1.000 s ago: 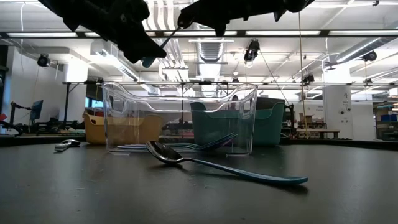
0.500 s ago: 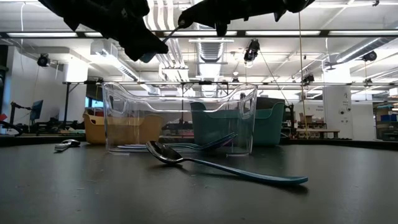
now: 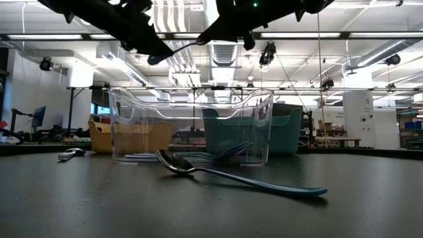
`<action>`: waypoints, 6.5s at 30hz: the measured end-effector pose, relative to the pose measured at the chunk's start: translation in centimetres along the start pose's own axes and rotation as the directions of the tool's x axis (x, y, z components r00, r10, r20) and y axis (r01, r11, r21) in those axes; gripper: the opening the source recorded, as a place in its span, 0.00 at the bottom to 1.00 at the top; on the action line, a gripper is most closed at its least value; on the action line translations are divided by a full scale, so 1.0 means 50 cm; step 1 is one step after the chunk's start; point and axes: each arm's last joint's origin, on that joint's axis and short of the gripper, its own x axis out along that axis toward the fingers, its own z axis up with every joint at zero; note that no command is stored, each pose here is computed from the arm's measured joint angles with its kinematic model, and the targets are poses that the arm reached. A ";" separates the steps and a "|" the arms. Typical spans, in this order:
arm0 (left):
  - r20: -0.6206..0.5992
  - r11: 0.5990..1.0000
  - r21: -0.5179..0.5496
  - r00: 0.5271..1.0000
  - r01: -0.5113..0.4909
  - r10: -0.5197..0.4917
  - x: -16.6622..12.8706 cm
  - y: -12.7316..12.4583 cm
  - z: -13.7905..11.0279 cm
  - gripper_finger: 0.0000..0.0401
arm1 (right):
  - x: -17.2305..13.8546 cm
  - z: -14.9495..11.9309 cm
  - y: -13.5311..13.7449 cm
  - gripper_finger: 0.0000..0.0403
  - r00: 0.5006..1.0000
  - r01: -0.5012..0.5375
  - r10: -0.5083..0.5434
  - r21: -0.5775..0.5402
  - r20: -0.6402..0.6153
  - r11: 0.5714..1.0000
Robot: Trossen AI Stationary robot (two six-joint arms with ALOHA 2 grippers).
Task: Sort silverware by color (type)
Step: Put the blue spoon into the yellow bin
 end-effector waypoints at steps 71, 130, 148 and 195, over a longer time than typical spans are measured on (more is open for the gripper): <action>0.083 0.928 0.282 0.969 -0.245 0.231 0.160 -0.047 0.012 0.30 | 0.024 -0.027 -0.015 0.03 0.977 0.215 -0.215 0.047 -0.017 0.975; -0.547 0.984 0.166 0.837 0.070 0.033 0.068 0.140 -0.081 0.00 | 0.001 0.006 -0.138 0.32 0.931 0.355 -0.362 -0.118 -0.043 0.927; -0.793 0.977 0.121 0.609 0.175 -0.011 0.110 0.173 -0.135 0.00 | 0.000 -0.006 -0.251 0.31 0.859 0.485 -0.503 -0.163 -0.098 0.859; -0.062 0.980 0.110 0.983 -0.168 0.175 0.073 0.209 -0.063 0.00 | 0.067 -0.017 -0.295 0.29 0.985 -0.012 0.036 -0.143 0.169 0.990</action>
